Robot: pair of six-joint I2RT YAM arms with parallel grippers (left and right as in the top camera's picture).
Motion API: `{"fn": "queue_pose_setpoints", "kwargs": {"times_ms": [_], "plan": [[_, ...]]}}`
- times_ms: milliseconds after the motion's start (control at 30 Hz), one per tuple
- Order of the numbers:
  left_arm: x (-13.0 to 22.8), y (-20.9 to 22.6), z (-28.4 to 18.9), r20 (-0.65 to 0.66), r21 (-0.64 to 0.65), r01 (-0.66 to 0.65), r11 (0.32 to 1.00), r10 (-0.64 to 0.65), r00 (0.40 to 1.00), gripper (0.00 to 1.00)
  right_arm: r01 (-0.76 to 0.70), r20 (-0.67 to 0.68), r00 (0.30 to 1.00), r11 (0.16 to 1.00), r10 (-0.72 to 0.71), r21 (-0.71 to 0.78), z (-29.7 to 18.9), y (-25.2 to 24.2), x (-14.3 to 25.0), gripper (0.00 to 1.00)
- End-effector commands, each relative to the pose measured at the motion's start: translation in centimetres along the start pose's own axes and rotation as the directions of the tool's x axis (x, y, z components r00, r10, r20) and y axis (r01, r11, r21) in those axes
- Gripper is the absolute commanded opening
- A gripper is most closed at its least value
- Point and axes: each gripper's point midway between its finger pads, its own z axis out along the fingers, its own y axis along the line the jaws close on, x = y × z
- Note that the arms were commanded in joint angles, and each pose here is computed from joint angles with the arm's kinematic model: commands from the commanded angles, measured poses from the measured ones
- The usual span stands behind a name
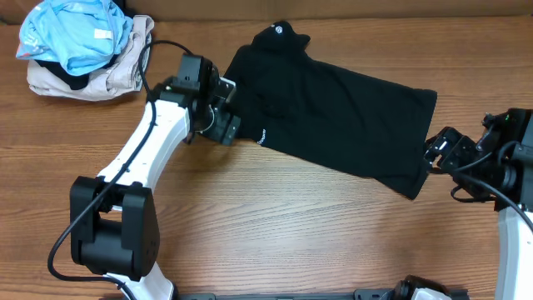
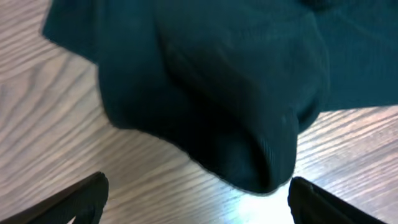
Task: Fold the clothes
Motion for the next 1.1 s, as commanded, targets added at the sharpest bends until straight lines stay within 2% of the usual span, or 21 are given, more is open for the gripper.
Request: {"fn": "queue_pose_setpoints", "kwargs": {"times_ms": [0, 100, 167, 233, 267, 300, 400, 500, 600, 833, 1067], "plan": [[0.2, -1.9, 0.9, 0.03, 0.061, -0.067, 0.996, 0.065, 0.997, 0.91, 0.007, -0.01, 1.0, 1.0, -0.007, -0.006, 0.6, 0.2, -0.1, 0.95], [0.0, -2.5, 1.4, 0.048, 0.061, -0.089, 0.994, 0.086, 0.995, 0.85, 0.006, -0.014, 1.0, 1.0, -0.006, -0.005, 0.8, 0.2, -0.3, 0.95], [-0.5, -2.7, 1.4, 0.063, 0.056, -0.098, 0.994, 0.095, 0.993, 0.73, 0.006, -0.014, 1.0, 1.0, -0.006, -0.005, 0.9, 0.2, -0.3, 0.95], [-0.9, -2.7, 1.4, 0.081, 0.052, -0.102, 0.993, 0.097, 0.992, 0.54, 0.007, -0.013, 1.0, 1.0, -0.007, -0.005, 1.0, 0.2, -0.4, 0.95], [-1.0, -2.7, 1.4, 0.086, 0.05, -0.102, 0.993, 0.098, 0.991, 0.36, 0.007, -0.012, 1.0, 1.0, -0.007, -0.006, 1.0, 0.2, -0.5, 0.95], [-1.1, -2.7, 1.4, 0.089, 0.05, -0.102, 0.994, 0.098, 0.991, 0.25, 0.007, -0.012, 1.0, 1.0, -0.007, -0.006, 1.0, 0.2, -0.5, 0.95], [-1.1, -2.4, 1.3, 0.083, 0.036, -0.062, 0.997, 0.059, 0.995, 0.04, 0.006, -0.014, 1.0, 1.0, -0.007, -0.005, 1.0, 0.2, -0.4, 0.95], [-0.8, -1.0, 0.9, 0.054, -0.029, 0.039, 0.999, -0.038, 0.998, 0.04, 0.007, -0.013, 1.0, 1.0, -0.007, -0.006, 1.0, 0.2, -0.4, 0.95], [-0.8, -0.4, -1.2, 0.002, -0.04, 0.11, 0.993, -0.11, 0.994, 0.04, 0.006, -0.015, 1.0, 1.0, -0.006, -0.004, 1.1, 0.2, -0.4, 0.95], [-2.0, 0.5, -5.6, -0.027, -0.078, 0.124, 0.989, -0.126, 0.992, 0.04, -0.01, -0.1, 0.995, 1.0, 0.013, 0.029, 3.2, -0.7, 0.6, 0.9], [-2.6, 1.3, -6.6, -0.012, -0.125, 0.123, 0.984, -0.126, 0.992, 0.04, -0.04, -0.245, 0.968, 0.995, 0.061, 0.088, 8.6, -3.1, 4.0, 0.86]]}}
